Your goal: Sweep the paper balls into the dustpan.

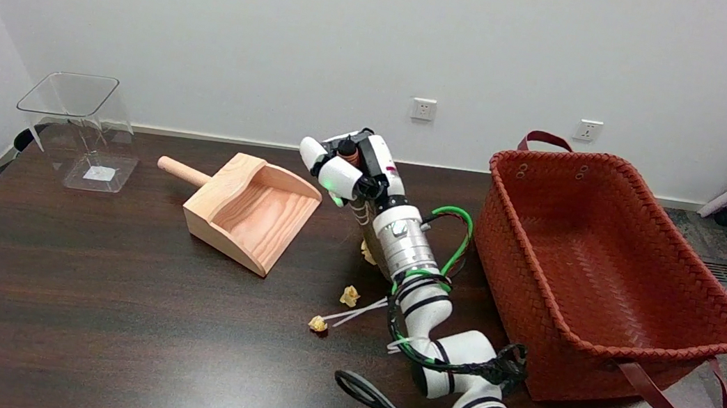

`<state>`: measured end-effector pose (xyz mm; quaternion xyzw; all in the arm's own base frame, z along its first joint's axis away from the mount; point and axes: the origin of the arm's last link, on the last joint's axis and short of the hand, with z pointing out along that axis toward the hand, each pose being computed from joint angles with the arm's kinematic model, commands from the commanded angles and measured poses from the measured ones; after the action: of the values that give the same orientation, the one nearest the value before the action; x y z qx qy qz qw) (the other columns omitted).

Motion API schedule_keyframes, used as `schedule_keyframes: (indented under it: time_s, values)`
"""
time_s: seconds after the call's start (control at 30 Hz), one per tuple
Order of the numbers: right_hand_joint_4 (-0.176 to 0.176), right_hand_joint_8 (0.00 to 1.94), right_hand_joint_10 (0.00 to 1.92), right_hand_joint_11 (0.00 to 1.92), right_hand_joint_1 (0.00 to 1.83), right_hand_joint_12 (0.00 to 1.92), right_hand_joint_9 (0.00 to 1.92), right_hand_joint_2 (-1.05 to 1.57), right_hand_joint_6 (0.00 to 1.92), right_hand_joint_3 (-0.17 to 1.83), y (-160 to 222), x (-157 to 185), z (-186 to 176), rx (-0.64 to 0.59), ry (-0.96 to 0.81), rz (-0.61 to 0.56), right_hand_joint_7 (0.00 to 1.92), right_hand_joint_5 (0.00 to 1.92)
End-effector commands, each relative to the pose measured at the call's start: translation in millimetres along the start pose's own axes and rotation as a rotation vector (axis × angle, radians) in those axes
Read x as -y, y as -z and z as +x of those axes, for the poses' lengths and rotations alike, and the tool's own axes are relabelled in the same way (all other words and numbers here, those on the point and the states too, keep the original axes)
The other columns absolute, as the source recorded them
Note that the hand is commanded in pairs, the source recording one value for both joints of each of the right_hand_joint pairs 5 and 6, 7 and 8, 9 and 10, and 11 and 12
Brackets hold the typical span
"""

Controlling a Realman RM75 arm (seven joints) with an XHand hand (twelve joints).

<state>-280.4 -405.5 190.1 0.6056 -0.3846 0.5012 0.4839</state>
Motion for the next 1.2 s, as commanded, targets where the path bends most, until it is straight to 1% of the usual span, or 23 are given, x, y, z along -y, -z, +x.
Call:
schedule_keyframes:
  time_s: [0.03, 0.17, 0.3, 0.43, 0.73, 0.8, 0.97, 1.2]
  values:
    - [0.0, 1.92, 1.92, 1.92, 0.92, 1.92, 1.92, 1.57, 1.92, 0.86, -18.2, 18.2, -11.2, -0.076, -0.135, 0.064, 1.92, 1.92]
    - [0.0, 1.92, 1.92, 1.92, 0.9, 1.92, 1.92, 1.57, 1.92, 0.82, -25.1, 22.4, -12.7, -0.092, -0.16, 0.091, 1.92, 1.92]
    - [0.0, 1.92, 1.92, 1.92, 0.89, 1.92, 1.92, 1.57, 1.92, 0.77, -30.3, 22.5, -16.3, -0.137, -0.219, 0.106, 1.92, 1.92]
    - [0.0, 1.92, 1.92, 1.92, 0.87, 1.92, 1.92, 1.57, 1.92, 0.72, -34.1, 26.0, -20.7, -0.182, -0.239, 0.159, 1.92, 1.92]
    - [0.0, 1.92, 1.92, 1.92, 0.86, 1.92, 1.92, 1.57, 1.92, 0.68, -33.0, 27.5, -40.2, -0.332, -0.39, 0.211, 1.92, 1.92]
    - [0.0, 1.92, 1.92, 1.92, 0.84, 1.92, 1.92, 1.57, 1.92, 0.69, -31.4, 30.6, -41.2, -0.368, -0.424, 0.236, 1.92, 1.92]
    - [0.0, 1.92, 1.92, 1.92, 0.81, 1.92, 1.92, 1.57, 1.92, 0.71, -31.8, 40.8, -33.9, -0.417, -0.44, 0.31, 1.92, 1.92]
    - [0.0, 1.92, 1.92, 1.92, 0.79, 1.92, 1.92, 1.57, 1.92, 0.65, -25.5, 61.6, -23.4, -0.502, -0.404, 0.446, 1.92, 1.92]
